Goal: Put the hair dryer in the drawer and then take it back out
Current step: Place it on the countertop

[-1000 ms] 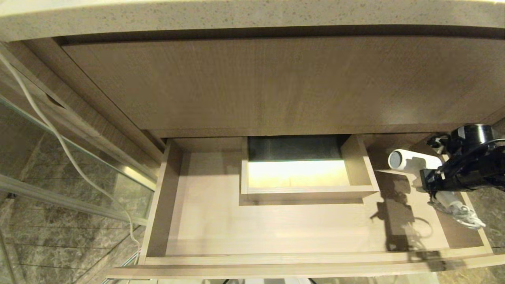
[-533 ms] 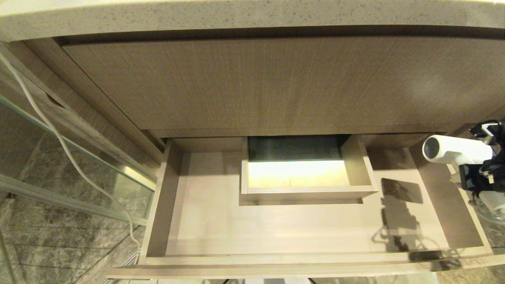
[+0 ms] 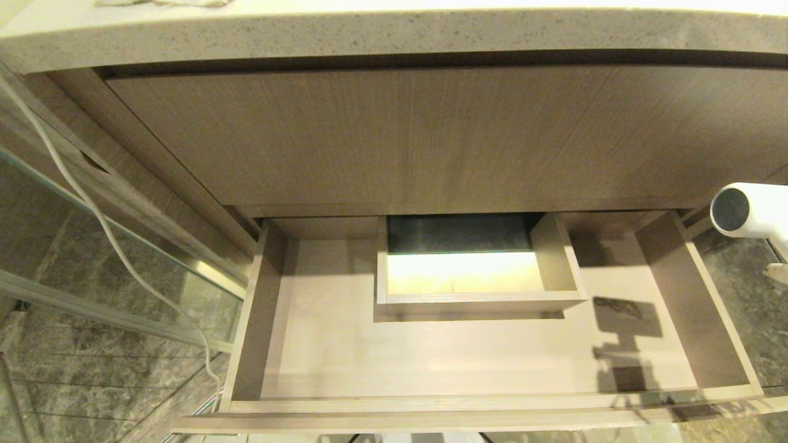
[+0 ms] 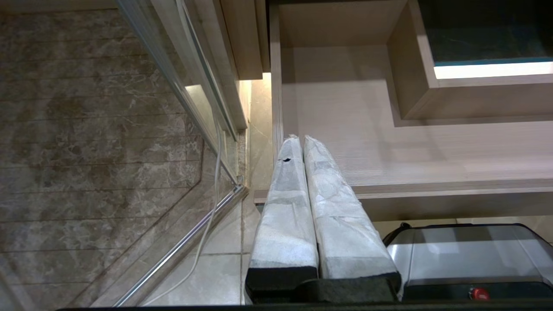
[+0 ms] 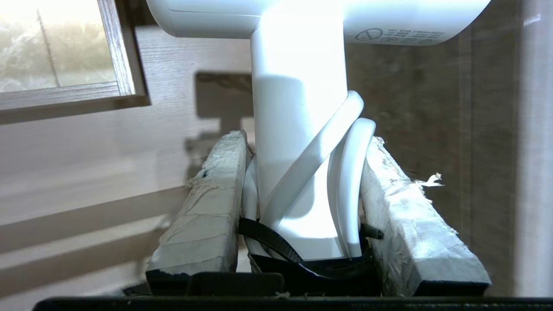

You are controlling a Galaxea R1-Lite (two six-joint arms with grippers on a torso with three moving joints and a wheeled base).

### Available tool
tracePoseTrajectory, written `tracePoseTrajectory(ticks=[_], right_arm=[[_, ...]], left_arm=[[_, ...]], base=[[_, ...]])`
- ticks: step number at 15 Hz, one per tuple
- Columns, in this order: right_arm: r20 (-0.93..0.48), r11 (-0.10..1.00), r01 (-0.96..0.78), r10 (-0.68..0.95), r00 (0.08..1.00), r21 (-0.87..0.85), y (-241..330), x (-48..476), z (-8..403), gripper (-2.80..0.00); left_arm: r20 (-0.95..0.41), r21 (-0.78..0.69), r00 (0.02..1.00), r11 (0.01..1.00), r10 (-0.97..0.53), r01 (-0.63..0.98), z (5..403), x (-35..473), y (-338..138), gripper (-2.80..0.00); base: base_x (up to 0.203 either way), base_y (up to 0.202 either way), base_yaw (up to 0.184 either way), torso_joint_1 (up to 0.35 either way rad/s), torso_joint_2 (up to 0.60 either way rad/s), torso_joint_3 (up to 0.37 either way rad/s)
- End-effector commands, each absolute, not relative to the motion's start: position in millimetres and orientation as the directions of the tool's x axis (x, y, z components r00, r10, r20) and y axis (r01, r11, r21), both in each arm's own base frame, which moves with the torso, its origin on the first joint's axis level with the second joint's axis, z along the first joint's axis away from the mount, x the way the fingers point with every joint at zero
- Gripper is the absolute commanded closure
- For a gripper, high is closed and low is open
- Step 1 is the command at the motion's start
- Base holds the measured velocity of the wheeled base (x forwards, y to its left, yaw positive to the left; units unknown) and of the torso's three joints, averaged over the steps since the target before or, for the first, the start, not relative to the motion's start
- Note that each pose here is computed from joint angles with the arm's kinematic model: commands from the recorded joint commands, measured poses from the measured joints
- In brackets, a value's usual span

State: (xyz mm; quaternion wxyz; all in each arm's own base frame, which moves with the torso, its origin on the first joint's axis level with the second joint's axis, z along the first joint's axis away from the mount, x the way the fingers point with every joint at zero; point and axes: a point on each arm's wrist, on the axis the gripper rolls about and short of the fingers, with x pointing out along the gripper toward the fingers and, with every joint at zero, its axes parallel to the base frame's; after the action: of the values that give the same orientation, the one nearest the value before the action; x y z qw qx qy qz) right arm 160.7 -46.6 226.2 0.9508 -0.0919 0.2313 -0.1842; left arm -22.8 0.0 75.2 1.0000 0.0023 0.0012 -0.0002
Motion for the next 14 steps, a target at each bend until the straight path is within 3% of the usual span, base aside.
tracePoseTrajectory(ticks=[1, 4, 14], right_arm=[[-0.311, 0.904, 0.328, -0.406, 0.859, -0.276, -35.9, 119.3, 233.5, 0.0], [-0.292, 0.896, 0.321, -0.409, 0.865, -0.306, -30.1, 97.4, 225.2, 0.0], [-0.151, 0.876, 0.353, -0.418, 0.896, -0.328, -22.5, 68.8, 244.5, 0.0]], left_arm=[[-0.003, 0.005, 1.0, 1.0, 0.0, 0.0, 74.9, -22.7, 0.0, 0.0], [-0.003, 0.005, 1.0, 1.0, 0.0, 0.0, 74.9, -22.7, 0.0, 0.0], [-0.003, 0.005, 1.0, 1.0, 0.0, 0.0, 74.9, -22.7, 0.0, 0.0]], base=[[0.0, 0.0, 0.0, 0.176, -0.37, -0.149], [0.0, 0.0, 0.0, 0.074, -0.45, -0.195], [0.0, 0.0, 0.0, 0.345, -0.52, -0.238]])
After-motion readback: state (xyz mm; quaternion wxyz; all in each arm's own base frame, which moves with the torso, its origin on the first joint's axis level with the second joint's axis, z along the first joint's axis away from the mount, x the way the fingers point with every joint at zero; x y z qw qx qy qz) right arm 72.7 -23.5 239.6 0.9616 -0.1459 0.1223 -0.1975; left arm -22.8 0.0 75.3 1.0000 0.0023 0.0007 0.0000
